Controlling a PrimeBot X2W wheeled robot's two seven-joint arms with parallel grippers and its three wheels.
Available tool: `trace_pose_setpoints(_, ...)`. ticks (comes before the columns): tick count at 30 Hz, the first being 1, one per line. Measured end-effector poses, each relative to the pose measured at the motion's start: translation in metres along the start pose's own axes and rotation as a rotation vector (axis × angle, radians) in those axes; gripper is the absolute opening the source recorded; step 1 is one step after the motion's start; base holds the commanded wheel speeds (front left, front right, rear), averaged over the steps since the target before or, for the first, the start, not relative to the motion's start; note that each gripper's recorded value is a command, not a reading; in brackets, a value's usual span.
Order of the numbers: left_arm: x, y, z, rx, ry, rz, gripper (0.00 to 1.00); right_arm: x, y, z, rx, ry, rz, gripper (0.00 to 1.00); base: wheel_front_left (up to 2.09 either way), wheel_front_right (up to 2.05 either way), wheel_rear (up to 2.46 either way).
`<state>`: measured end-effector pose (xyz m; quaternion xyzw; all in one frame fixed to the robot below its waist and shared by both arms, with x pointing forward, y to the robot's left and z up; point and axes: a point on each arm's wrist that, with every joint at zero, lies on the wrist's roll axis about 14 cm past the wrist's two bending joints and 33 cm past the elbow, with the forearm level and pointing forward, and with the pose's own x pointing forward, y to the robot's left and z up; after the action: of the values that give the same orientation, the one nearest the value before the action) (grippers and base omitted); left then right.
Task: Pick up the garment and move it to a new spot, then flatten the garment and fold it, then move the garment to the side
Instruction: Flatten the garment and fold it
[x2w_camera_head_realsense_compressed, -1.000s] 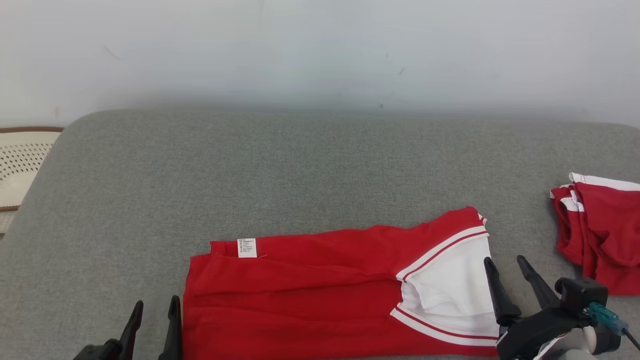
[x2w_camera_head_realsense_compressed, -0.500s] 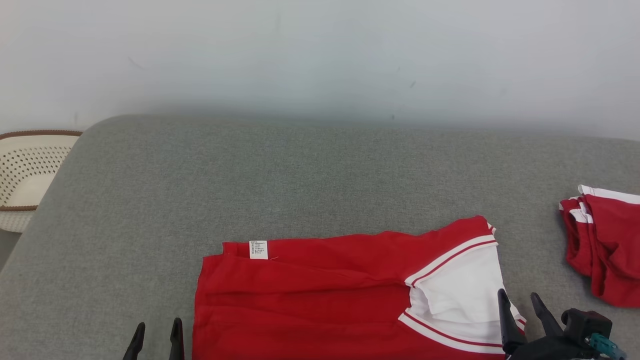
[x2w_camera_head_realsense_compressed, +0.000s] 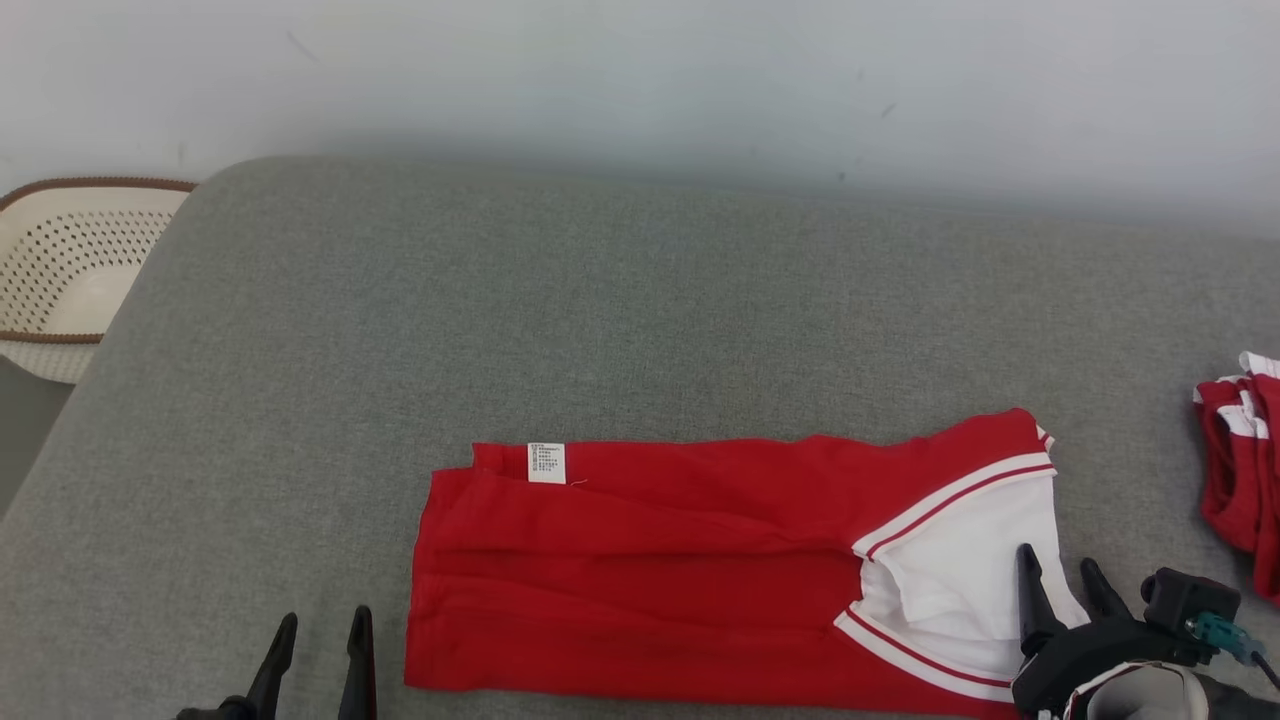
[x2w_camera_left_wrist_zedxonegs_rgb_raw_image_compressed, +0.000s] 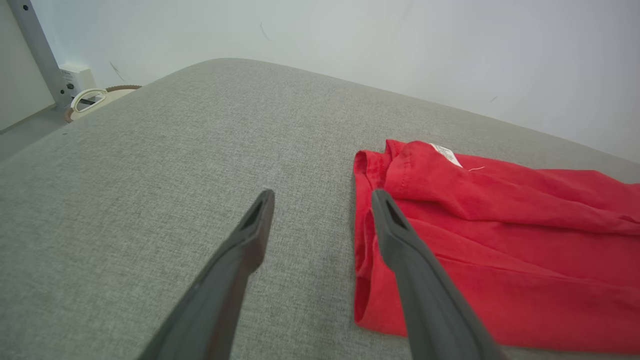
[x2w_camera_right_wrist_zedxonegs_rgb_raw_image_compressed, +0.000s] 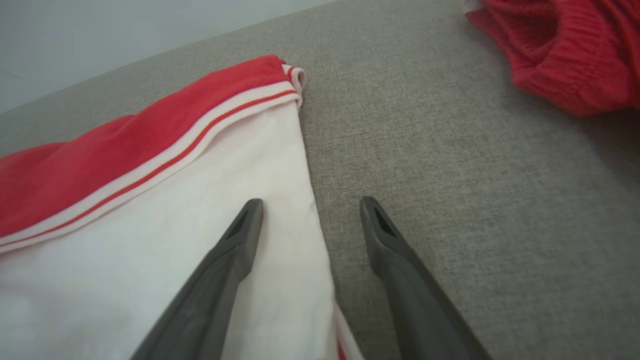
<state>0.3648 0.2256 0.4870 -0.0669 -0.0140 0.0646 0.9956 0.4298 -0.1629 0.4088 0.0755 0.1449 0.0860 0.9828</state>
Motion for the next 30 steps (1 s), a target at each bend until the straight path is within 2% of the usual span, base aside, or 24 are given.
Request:
trace_pose_setpoints(7, 0.002, 0.010, -0.007, 0.004, 0.021, 0.030, 1.00, 0.017, 0.023, -0.018, 0.045, 0.077, 0.066, 1.00, 0.00, 0.00, 0.00)
trace_pose_setpoints(17, 0.005, 0.010, -0.009, 0.003, 0.027, 0.031, 1.00, 0.016, 0.038, -0.032, 0.080, 0.157, 0.137, 1.00, 0.00, 0.00, 0.00)
trace_pose_setpoints(19, 0.005, 0.009, -0.009, 0.003, 0.027, 0.028, 1.00, 0.016, 0.039, -0.034, 0.082, 0.170, 0.141, 0.77, 0.00, 0.00, 0.00)
trace_pose_setpoints(20, 0.005, 0.008, -0.009, 0.003, 0.027, 0.027, 1.00, 0.016, 0.038, -0.035, 0.081, 0.175, 0.140, 0.51, 0.00, 0.00, 0.00)
trace_pose_setpoints(21, 0.005, 0.008, -0.009, 0.003, 0.028, 0.027, 1.00, 0.017, 0.037, -0.035, 0.081, 0.177, 0.137, 0.14, 0.00, 0.00, 0.00)
trace_pose_setpoints(22, 0.005, 0.008, -0.009, 0.003, 0.028, 0.026, 1.00, 0.018, 0.035, -0.034, 0.081, 0.176, 0.132, 0.00, 0.00, 0.00, 0.00)
trace_pose_setpoints(30, 0.003, 0.008, -0.006, -0.001, 0.020, 0.020, 1.00, 0.023, 0.023, -0.024, 0.085, 0.134, 0.094, 0.00, 0.00, 0.00, 0.00)
